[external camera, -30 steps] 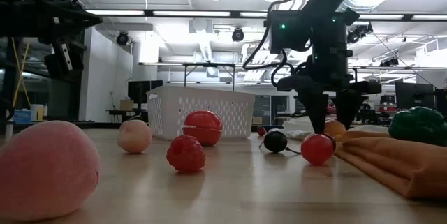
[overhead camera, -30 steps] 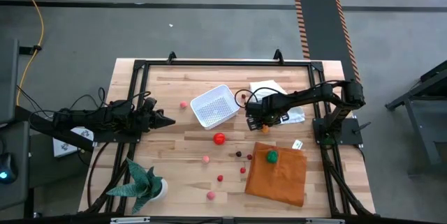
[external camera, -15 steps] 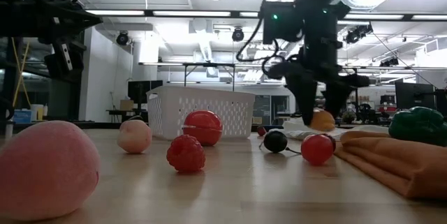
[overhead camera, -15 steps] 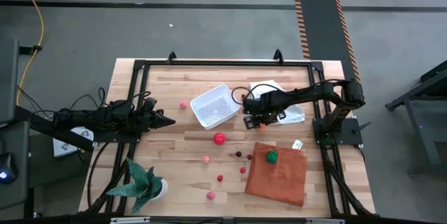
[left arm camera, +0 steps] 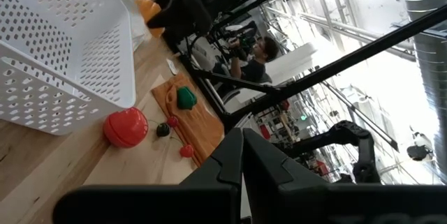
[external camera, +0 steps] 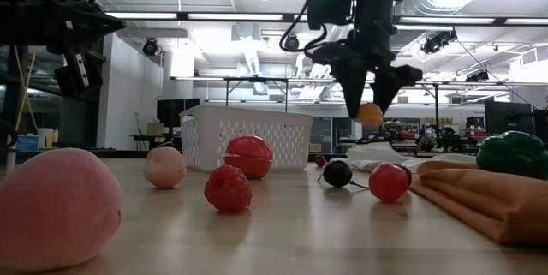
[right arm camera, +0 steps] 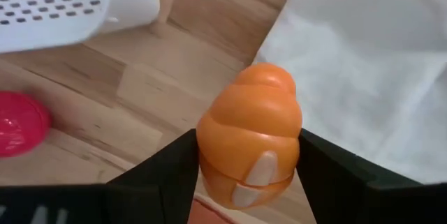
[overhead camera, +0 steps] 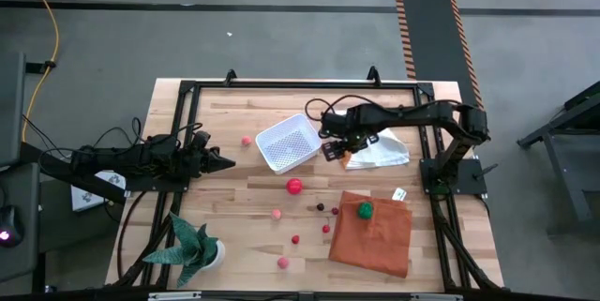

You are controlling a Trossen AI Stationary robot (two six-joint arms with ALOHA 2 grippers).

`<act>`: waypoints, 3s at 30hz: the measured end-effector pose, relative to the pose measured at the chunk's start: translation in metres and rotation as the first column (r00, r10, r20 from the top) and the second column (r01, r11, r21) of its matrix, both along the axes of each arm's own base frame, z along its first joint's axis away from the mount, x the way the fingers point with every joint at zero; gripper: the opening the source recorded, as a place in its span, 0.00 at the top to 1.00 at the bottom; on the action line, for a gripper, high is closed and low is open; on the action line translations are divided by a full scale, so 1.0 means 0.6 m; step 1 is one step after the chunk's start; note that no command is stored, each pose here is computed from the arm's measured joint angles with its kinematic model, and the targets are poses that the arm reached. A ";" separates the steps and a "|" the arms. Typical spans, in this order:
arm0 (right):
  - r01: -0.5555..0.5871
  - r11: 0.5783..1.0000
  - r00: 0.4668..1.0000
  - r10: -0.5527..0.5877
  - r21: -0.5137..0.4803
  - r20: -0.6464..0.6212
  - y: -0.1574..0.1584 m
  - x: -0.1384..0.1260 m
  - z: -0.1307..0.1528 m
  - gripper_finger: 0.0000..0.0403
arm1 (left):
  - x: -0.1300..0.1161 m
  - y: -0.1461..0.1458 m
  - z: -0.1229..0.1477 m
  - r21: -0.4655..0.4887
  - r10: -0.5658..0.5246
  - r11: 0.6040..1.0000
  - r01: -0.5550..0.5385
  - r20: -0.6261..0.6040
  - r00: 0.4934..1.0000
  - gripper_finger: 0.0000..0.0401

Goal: Pick and placing Produce into tupperware
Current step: Put the croissant in the basket

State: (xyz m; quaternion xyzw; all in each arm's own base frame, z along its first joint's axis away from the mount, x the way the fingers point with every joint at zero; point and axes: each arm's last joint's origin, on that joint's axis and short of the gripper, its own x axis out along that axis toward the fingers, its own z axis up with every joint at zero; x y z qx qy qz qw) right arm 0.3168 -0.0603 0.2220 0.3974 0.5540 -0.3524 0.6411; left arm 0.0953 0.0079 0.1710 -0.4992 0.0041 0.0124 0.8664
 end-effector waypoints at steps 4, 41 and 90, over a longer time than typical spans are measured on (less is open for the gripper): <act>-0.026 0.999 1.000 0.026 -0.033 -0.003 -0.006 0.003 0.025 0.48 | 0.000 0.000 0.000 0.000 0.000 1.000 0.000 0.000 1.000 1.00; -0.182 0.953 0.918 0.253 -0.243 0.305 -0.022 0.034 0.245 0.48 | 0.000 0.000 0.000 0.000 0.000 1.000 0.000 0.000 1.000 1.00; -0.581 0.571 0.541 0.804 -0.581 0.249 -0.021 0.066 0.331 0.48 | 0.000 0.002 -0.001 0.000 0.035 0.999 -0.035 -0.005 0.999 1.00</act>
